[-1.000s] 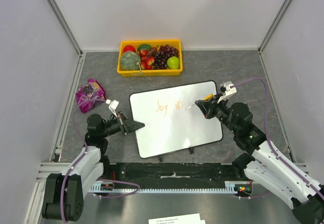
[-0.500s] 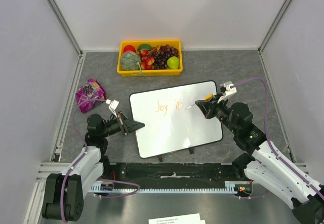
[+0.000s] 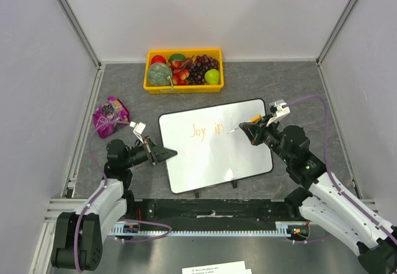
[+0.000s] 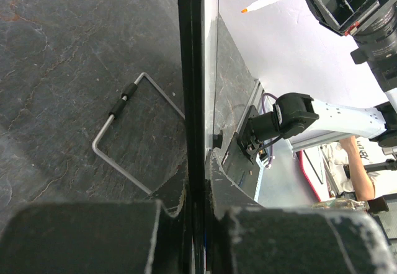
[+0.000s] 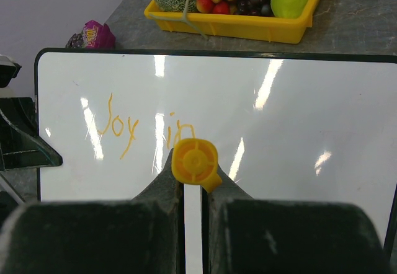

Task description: Write a sentence on the whiteboard

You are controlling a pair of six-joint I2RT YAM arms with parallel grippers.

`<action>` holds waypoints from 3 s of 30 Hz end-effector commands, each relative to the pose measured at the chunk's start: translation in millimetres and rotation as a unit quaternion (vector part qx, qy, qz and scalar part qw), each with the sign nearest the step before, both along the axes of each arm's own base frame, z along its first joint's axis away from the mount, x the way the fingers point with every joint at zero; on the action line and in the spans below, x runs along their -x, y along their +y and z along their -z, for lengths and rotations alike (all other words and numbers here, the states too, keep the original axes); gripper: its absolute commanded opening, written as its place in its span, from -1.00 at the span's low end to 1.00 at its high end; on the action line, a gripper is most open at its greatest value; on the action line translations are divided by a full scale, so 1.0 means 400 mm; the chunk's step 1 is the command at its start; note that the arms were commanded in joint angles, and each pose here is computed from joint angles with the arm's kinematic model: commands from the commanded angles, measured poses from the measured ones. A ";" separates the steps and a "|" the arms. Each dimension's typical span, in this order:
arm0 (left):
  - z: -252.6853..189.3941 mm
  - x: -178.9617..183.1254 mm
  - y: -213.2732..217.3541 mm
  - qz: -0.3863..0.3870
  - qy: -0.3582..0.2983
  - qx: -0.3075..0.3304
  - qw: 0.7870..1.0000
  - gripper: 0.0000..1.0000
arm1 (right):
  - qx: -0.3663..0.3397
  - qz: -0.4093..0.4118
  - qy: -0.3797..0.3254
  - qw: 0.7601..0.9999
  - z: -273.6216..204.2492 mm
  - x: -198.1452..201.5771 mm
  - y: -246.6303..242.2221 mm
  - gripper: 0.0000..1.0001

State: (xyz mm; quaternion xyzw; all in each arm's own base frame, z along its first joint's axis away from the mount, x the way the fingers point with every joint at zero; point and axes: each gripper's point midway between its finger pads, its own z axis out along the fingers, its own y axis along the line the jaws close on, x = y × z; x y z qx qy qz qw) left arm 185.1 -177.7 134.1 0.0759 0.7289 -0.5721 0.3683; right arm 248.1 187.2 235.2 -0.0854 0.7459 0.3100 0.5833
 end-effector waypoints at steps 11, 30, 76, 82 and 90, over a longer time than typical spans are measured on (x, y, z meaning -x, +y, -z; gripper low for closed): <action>0.026 0.003 0.004 0.004 -0.039 -0.025 0.999 -0.96 | -0.009 0.001 -0.028 1.000 -0.062 0.002 -0.006 -1.00; 0.027 0.001 0.005 0.003 -0.036 -0.025 0.999 -0.96 | -0.036 -0.102 -0.036 0.993 -0.113 0.070 0.186 -1.00; 0.026 0.006 0.003 0.007 -0.039 -0.023 0.999 -0.96 | 0.011 -0.077 0.003 0.997 0.093 0.111 0.334 -1.00; 0.025 0.005 0.004 0.006 -0.040 -0.023 0.999 -0.96 | 0.022 -0.063 0.008 0.998 0.109 0.107 0.314 -1.00; 0.025 0.006 0.003 0.007 -0.041 -0.023 0.999 -0.96 | 0.037 -0.034 0.005 0.999 0.110 0.098 0.273 -1.00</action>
